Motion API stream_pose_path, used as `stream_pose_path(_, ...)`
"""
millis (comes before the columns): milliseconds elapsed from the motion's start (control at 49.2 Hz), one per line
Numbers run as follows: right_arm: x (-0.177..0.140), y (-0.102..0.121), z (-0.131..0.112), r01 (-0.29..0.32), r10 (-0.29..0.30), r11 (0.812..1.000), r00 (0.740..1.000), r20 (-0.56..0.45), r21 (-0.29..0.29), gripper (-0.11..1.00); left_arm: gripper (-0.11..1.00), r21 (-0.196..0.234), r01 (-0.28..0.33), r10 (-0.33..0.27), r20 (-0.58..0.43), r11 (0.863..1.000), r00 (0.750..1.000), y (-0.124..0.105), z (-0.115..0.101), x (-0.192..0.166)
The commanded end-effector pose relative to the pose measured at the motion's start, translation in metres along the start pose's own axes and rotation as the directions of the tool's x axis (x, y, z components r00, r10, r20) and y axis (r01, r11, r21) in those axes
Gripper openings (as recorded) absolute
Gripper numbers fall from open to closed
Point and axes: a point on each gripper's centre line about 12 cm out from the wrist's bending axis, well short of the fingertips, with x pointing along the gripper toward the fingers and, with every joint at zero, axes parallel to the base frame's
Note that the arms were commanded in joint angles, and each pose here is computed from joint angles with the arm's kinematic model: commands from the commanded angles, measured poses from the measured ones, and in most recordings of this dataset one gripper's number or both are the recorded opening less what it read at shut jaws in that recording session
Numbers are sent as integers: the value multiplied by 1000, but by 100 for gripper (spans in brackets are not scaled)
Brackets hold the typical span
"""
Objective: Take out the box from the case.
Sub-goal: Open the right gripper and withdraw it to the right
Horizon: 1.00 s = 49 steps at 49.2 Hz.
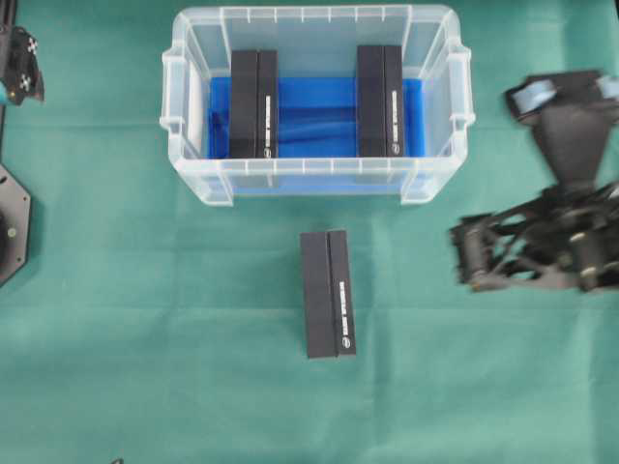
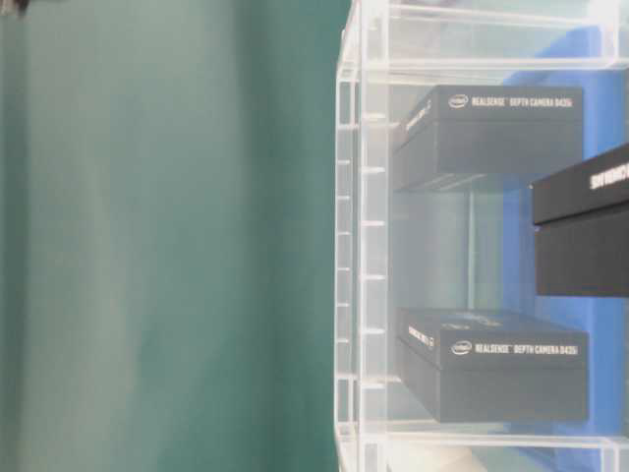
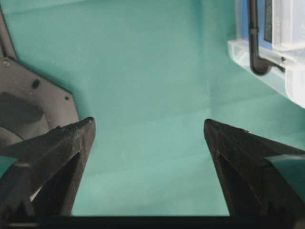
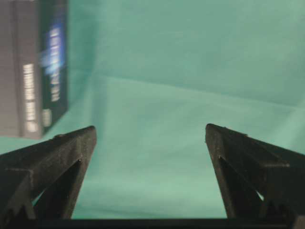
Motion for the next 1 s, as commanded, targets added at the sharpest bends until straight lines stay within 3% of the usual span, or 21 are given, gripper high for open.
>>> stream_pose_path(0,-11,-18,6,-37,37,999,999,-12,-2,94,96,5,18,-18,7,1000,1000,-2,0,-4)
stream_pose_path(224,-17,-49,17,-32,32,999,999,-11,-2,94,96,7,22,-22,7,1000,1000,-2,-2,-5)
stream_pose_path(509,-10,-48,21,-18,18,1000,1000,4,-13,94,96,8,18,-18,5,1000,1000,-3,-1,-4)
stream_pose_path(671,-2,-47,40,-17,17,1000,1000,21,-4,94,96,6,18,-18,5,1000,1000,-3,-1,-4)
stream_pose_path(976,8,-49,98,-37,37,999,997,66,2,94,96,5,17,-17,4,1000,1000,-4,-1,-3)
